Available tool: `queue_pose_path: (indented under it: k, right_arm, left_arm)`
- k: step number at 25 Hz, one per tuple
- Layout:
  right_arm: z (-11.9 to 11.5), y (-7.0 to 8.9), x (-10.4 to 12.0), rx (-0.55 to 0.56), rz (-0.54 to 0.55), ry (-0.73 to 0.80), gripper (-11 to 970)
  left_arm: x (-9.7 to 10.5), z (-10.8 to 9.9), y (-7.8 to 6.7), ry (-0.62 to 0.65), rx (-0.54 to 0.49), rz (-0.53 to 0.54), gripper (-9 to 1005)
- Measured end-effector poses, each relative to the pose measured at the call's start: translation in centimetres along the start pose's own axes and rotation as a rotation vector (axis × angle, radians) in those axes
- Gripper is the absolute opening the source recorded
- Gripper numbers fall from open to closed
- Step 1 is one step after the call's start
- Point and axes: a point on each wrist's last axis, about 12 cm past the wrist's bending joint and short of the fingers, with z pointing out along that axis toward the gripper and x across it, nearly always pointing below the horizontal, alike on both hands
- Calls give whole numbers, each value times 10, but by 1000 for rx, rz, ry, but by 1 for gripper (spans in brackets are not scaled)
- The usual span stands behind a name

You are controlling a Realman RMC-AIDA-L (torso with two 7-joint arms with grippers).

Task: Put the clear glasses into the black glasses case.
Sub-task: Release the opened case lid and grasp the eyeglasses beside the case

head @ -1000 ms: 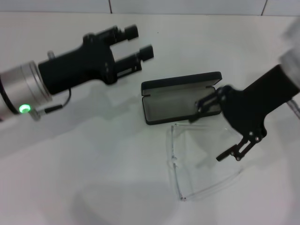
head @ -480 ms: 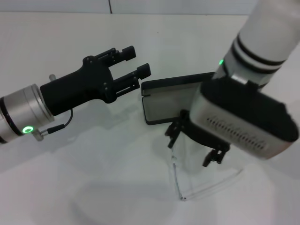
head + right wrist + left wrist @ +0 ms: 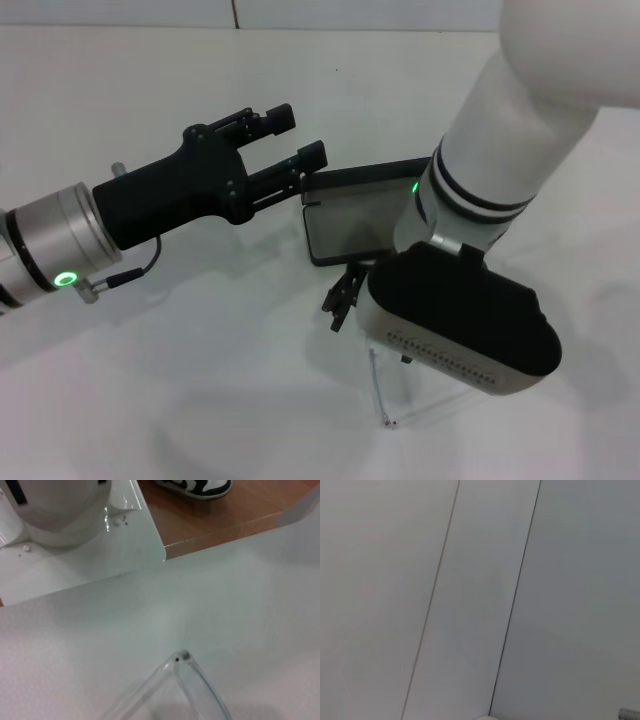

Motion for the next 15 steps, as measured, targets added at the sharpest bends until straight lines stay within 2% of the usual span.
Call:
queue_pose_path:
  k: [4, 10, 15]
  right_arm:
    - [6, 0, -2, -6, -3, -8, 785]
    - [10, 2, 0, -1, 15, -13, 661]
    - [9, 5, 7, -3, 85, -8, 544]
  left_arm:
    - [-1, 3, 1, 4, 9, 5, 650]
    - [-1, 2, 2, 9, 0, 23, 648]
    - [-1, 2, 3, 11, -2, 36, 646]
